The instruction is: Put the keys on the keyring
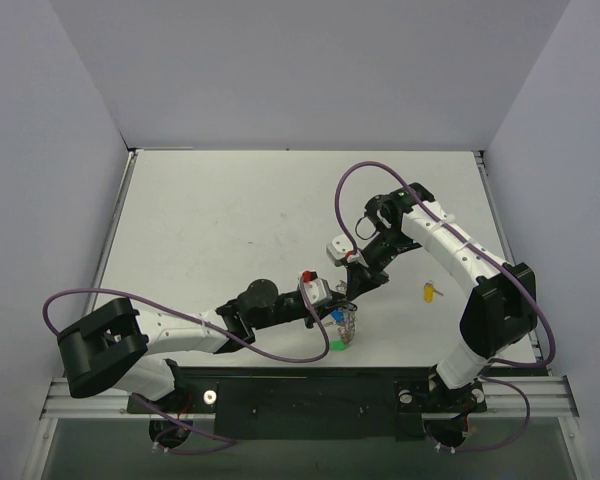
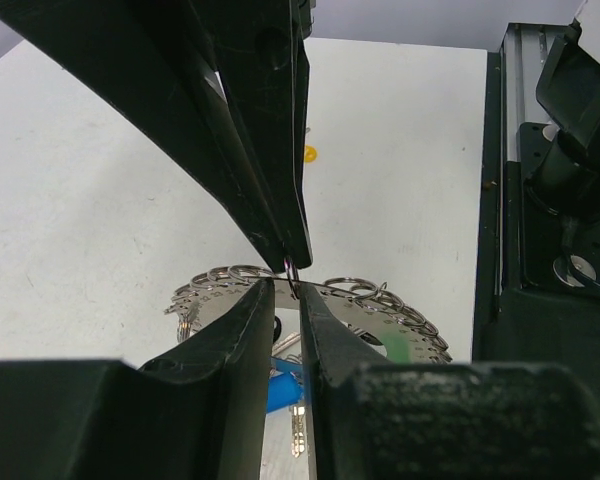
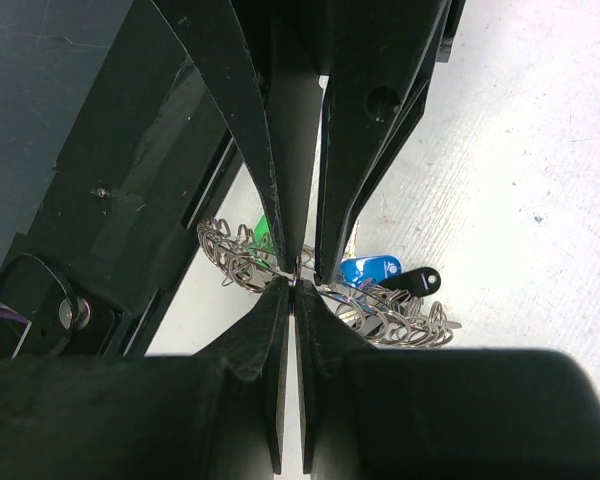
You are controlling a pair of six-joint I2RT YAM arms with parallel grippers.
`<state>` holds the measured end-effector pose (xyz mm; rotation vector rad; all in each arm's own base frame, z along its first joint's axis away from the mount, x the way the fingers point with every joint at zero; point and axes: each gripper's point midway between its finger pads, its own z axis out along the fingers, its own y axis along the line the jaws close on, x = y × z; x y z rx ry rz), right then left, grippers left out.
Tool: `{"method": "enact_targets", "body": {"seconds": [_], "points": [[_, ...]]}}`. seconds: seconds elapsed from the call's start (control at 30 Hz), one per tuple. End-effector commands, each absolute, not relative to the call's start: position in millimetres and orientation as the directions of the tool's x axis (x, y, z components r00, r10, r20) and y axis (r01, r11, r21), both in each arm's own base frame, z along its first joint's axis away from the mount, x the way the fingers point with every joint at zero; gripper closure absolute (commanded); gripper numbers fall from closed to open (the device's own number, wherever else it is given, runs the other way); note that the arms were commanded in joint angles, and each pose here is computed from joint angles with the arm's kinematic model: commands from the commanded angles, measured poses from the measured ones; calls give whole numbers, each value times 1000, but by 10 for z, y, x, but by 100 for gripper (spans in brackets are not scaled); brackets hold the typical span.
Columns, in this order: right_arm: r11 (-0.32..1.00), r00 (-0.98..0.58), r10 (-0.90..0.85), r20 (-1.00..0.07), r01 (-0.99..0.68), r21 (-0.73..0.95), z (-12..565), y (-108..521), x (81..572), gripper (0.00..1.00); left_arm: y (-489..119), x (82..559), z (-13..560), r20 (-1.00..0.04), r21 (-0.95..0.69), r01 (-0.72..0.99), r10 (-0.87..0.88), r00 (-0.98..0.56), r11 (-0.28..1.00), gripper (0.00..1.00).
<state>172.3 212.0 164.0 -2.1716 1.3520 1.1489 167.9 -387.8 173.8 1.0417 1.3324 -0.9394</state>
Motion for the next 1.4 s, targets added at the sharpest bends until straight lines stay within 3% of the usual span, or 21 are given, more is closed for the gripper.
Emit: {"method": "enact_targets", "body": {"seconds": [0.0,0.3,0.37,0.4,0.43,0.57,0.7,0.77,1.07,1.37], "points": [[-484,58,-605,-794,-819,309,1942,1989,1219,100,-3962,1704,1935,-999,49,957,5,50,284,74],[-484,54,-604,-795,-817,312,1937,1992,1215,100,-4001,1686,2028,-999,38,962,-23,46,271,77],[-483,52,-604,-796,-818,313,1939,1996,1217,100,-4007,1686,2033,-999,36,962,-23,44,269,82],[-483,52,-604,-796,-818,313,1939,1994,1214,100,-4012,1683,2039,-999,38,963,-23,46,266,95],[-483,52,-604,-796,-818,313,1939,1994,1214,100,-4012,1680,2028,-999,37,964,-19,44,265,100],[-473,41,-609,-792,-821,320,1957,1991,1205,99,-3974,1682,2005,-999,37,961,-12,42,275,100],[-430,19,-615,-789,-846,315,2043,1963,1233,68,-3843,1664,1976,-997,76,955,7,77,288,100],[-383,-7,-620,-785,-870,311,2107,1931,1285,63,-3757,1635,2035,-994,105,951,10,107,289,100],[-261,-32,-588,-808,-938,227,1972,1853,1430,59,-3554,1458,2010,-980,199,954,41,195,226,100],[-303,47,-590,-806,-938,166,1900,1950,1443,59,-3549,1492,2081,-987,161,956,53,152,247,100]]}}
